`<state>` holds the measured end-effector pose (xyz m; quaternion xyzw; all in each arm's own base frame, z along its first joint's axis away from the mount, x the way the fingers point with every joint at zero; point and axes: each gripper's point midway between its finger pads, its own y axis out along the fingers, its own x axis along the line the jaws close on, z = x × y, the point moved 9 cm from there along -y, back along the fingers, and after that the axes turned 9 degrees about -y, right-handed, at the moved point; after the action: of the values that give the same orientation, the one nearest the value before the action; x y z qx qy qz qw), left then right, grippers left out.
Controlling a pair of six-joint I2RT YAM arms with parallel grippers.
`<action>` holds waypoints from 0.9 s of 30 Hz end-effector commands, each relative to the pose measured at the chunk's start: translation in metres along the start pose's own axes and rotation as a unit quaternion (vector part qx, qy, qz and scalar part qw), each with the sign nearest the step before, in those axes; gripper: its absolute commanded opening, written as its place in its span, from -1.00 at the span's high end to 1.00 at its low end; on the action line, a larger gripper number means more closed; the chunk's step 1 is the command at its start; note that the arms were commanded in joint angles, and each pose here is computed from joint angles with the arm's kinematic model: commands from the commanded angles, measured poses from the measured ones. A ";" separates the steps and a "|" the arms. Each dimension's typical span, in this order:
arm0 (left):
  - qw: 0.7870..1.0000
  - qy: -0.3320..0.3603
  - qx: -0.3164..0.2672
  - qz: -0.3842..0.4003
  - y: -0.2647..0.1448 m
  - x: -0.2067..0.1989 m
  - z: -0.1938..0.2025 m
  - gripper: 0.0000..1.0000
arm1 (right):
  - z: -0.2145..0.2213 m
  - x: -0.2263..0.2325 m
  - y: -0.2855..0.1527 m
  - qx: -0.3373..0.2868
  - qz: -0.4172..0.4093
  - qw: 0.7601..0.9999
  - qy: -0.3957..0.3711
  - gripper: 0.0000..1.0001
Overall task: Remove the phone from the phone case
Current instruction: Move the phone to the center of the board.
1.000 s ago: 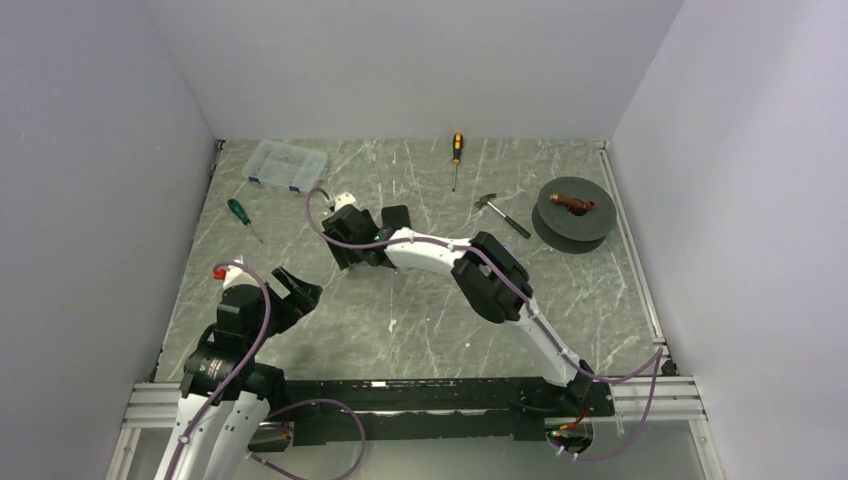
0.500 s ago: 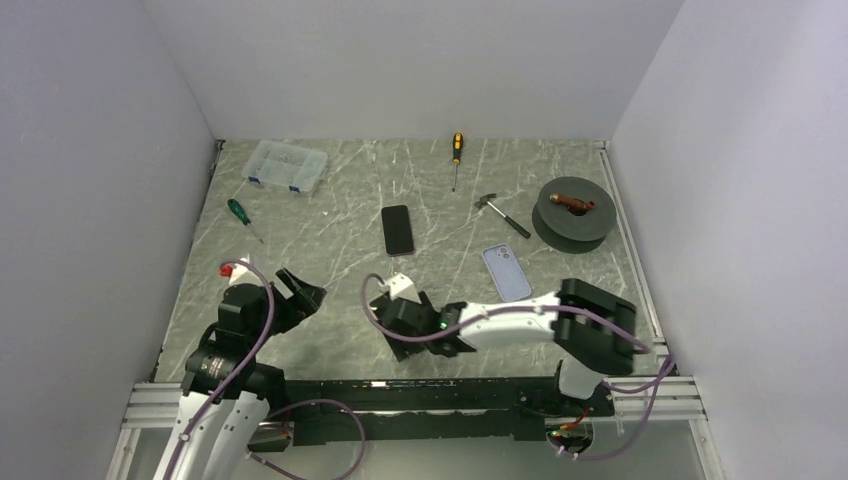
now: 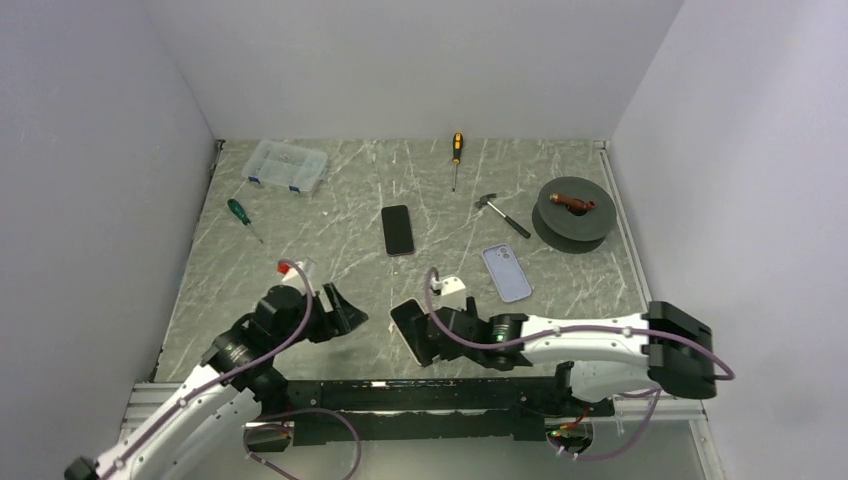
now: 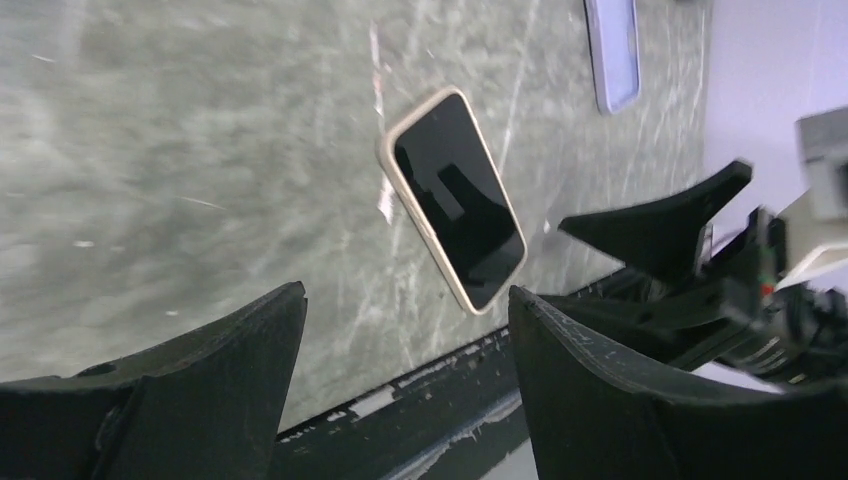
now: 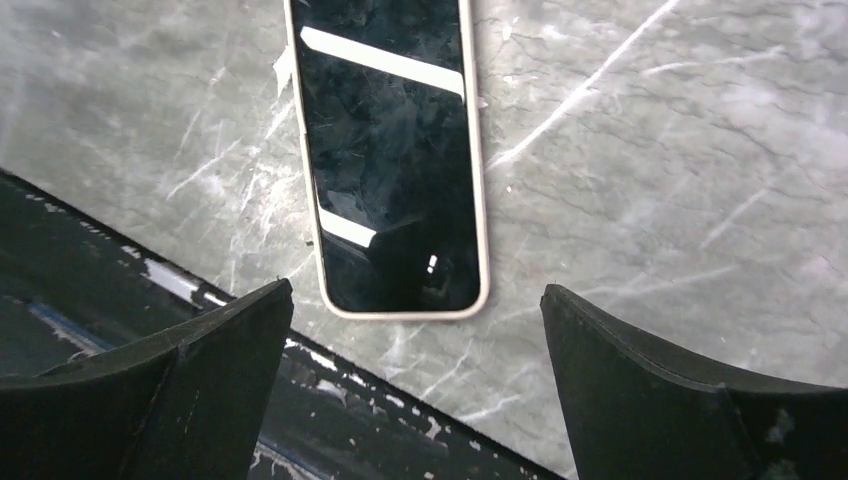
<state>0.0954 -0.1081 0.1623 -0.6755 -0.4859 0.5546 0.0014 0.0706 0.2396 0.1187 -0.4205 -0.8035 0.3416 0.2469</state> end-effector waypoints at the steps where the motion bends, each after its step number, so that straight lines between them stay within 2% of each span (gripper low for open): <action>1: 0.999 -0.011 0.016 0.026 0.021 -0.021 0.015 -0.57 | 0.000 -0.015 -0.017 -0.053 0.001 0.998 0.045 -0.94; 5: 0.998 0.017 0.055 0.005 0.043 -0.039 0.041 -0.52 | 0.015 -0.029 -0.019 -0.084 -0.013 0.992 0.090 -0.90; 8: 0.998 0.027 0.059 -0.024 0.055 -0.048 0.047 -0.50 | 0.020 -0.031 -0.022 -0.103 -0.054 0.987 0.113 -0.89; 13: 0.997 -0.003 0.065 -0.040 0.071 -0.039 0.056 -0.45 | 0.020 -0.035 -0.019 -0.116 -0.082 0.978 0.152 -0.82; 16: 0.997 -0.013 0.068 -0.039 0.079 -0.036 0.061 -0.45 | 0.023 -0.041 -0.009 -0.099 -0.069 0.979 0.162 -0.74; 27: 0.991 0.035 0.119 -0.048 0.111 -0.046 0.073 -0.35 | 0.027 -0.048 0.015 -0.056 -0.051 0.985 0.156 -0.51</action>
<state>0.1100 -0.2181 0.1010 -0.6386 -0.4789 0.5889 0.1266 0.0862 0.1930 0.0896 -0.4536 -0.7928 0.1944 0.3576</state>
